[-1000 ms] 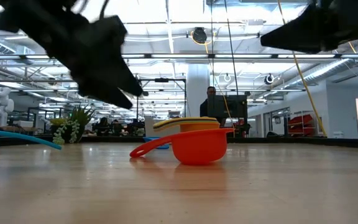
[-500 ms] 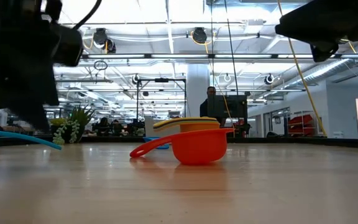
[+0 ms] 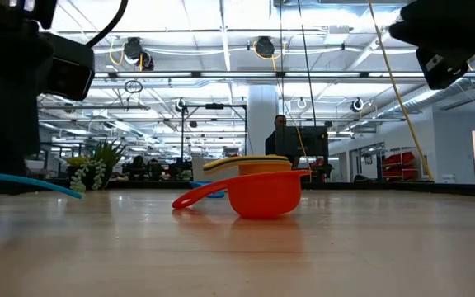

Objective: Nest measuring cups in basket
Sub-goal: Stack the light blue measuring cup into the yellow measuring cup

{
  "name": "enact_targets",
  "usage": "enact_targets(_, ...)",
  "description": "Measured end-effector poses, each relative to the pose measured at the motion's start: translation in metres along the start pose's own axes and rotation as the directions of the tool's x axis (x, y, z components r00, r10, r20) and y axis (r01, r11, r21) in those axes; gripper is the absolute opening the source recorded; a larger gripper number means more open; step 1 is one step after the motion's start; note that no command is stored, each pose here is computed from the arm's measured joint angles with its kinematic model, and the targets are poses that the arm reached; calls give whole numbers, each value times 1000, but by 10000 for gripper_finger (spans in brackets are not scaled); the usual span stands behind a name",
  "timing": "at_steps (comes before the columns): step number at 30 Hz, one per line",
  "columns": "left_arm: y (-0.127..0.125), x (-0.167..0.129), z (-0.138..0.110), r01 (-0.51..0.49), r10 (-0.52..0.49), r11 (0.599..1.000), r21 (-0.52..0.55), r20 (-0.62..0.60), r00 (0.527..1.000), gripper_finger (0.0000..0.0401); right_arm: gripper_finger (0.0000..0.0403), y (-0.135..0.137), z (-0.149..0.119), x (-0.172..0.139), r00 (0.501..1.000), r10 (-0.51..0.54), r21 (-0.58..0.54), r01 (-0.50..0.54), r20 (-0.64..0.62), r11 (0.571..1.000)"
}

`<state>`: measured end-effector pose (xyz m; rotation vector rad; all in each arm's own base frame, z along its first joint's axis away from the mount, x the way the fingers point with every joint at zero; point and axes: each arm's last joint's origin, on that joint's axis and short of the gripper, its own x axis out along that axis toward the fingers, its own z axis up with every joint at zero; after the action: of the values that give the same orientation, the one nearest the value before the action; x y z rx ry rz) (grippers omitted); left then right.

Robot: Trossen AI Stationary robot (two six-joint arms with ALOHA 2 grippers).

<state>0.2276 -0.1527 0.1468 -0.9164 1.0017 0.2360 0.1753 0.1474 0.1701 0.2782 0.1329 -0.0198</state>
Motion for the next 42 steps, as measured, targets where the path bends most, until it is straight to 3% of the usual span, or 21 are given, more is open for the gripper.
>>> enact_targets(10,0,23,-6,18,-18,1000,14,0,1000,255,75,8,-4,-8,999,46,9,-45,-17,999)
enact_targets(18,-4,25,-5,69,-69,994,84,-4,998,255,75,8,-14,-4,999,31,4,-31,-37,1000)
enact_targets(26,-5,25,-6,84,-82,993,84,-18,996,255,75,10,-22,1,999,37,6,-36,-26,999)
enact_targets(42,-10,25,-5,132,-134,988,-77,-17,991,255,75,13,-20,2,998,59,-23,-59,11,998)
